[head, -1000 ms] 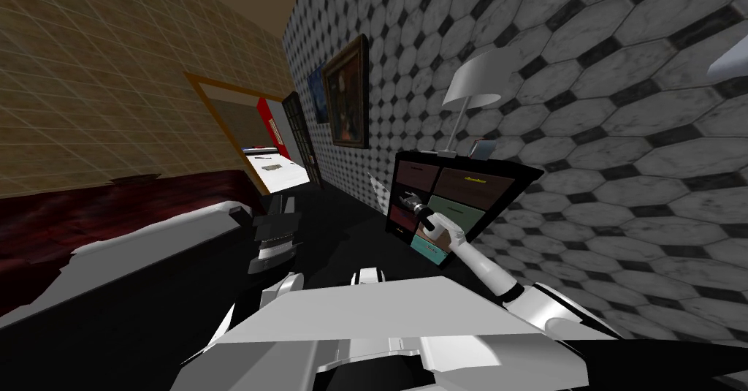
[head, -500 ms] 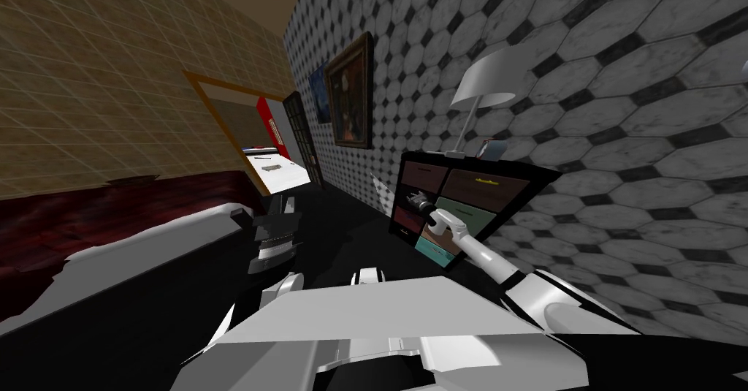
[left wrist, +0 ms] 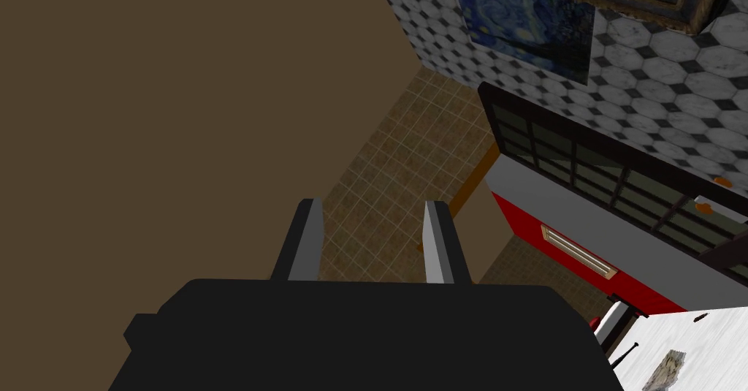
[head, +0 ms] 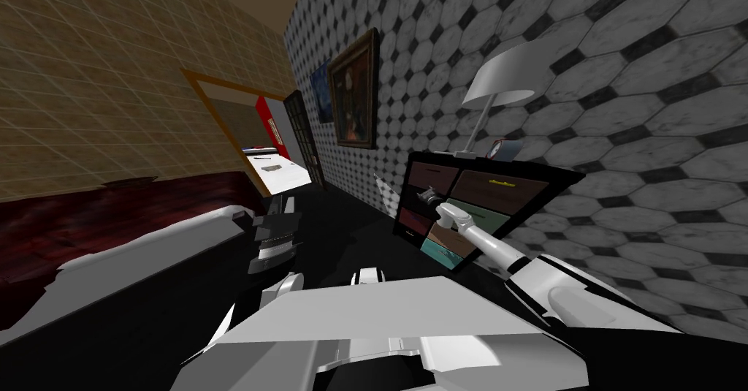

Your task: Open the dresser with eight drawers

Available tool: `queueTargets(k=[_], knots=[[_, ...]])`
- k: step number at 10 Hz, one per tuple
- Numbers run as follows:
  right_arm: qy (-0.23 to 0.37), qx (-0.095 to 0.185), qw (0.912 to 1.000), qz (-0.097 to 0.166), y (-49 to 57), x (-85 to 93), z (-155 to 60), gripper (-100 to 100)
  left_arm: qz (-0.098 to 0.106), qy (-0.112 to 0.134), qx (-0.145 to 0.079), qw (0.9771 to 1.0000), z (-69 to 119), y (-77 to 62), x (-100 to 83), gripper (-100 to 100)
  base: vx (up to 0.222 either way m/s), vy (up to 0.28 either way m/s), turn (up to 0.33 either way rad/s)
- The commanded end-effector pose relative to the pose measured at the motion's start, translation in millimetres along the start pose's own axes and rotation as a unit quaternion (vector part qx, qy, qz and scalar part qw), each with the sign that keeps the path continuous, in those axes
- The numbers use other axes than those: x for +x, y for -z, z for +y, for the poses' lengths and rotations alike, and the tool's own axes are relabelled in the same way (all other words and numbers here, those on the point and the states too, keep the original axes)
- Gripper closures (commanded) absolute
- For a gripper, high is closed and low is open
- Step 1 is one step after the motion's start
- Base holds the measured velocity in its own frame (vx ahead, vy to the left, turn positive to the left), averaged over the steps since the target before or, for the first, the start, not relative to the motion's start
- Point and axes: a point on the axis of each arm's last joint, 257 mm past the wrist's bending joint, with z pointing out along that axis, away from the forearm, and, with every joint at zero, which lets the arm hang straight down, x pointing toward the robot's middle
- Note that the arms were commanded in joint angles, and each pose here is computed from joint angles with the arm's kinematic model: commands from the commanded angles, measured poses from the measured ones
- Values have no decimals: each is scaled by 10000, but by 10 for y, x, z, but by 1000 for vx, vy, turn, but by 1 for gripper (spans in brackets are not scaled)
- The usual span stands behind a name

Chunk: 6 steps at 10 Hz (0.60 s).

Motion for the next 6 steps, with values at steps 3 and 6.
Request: queueTargets(k=[3,6], knots=[[957,639,9927,365,-135,245,-748,-100,1,-1,0,10000,0,0,0,0,27,70,-4],[1290,872,9866,497,-148,311,-1043,-100,0,-1,0,10000,0,0,0,0,36,74,-6]])
